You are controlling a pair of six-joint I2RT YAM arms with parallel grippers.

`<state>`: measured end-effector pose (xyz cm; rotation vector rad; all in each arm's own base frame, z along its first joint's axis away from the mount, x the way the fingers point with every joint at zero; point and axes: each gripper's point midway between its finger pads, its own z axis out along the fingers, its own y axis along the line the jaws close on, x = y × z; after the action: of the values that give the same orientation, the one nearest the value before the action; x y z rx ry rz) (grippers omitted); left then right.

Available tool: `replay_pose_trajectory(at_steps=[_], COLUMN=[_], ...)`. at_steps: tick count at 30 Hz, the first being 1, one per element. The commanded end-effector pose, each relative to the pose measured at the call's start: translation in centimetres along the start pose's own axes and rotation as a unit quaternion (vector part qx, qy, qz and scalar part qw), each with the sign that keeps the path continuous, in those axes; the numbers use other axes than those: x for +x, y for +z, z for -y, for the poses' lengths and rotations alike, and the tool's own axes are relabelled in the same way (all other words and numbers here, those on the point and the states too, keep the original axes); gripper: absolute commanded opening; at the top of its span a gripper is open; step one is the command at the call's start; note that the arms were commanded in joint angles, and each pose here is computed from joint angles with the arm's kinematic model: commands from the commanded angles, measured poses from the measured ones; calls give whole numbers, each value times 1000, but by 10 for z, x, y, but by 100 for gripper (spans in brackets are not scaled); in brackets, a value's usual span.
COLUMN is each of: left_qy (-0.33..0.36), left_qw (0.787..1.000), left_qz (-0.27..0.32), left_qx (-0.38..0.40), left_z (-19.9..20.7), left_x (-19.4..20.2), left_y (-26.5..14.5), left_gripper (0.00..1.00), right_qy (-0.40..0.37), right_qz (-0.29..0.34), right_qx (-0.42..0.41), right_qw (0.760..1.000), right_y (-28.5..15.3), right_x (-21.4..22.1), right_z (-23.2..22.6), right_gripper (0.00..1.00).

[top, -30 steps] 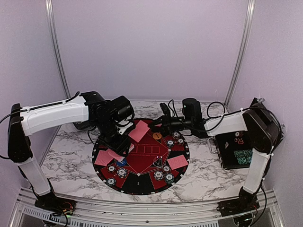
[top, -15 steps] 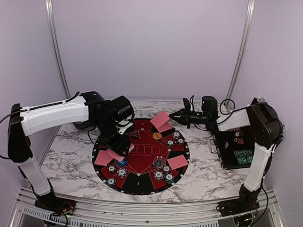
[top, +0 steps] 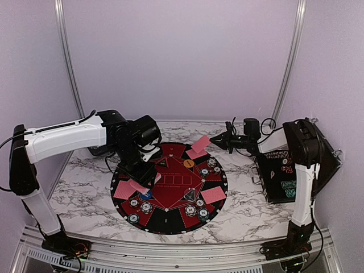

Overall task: Distribute texas hold em gaming equipment
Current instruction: Distribute the poker card in the big blind area.

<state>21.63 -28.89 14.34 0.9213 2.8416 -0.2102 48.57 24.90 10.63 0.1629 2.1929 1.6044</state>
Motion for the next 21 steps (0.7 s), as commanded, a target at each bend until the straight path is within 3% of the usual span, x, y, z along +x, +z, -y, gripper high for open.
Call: replay_pose_trajectory(at_steps=[1,21], left_qy=[-1,-3], left_qw=[1000,1000], left_qz=[-9,-11], left_qx=[-9,-10], left_z=[-4,-5], left_x=[7,7], left_y=[-2,-2], left_gripper=[53,53], right_qy=[-14,-16], right_qz=[3,-7], right_qx=[6,82], right_qw=[1000,997], right_y=[7,12], right_x=[-14,-14], right_z=[9,59], right_gripper=[0,2])
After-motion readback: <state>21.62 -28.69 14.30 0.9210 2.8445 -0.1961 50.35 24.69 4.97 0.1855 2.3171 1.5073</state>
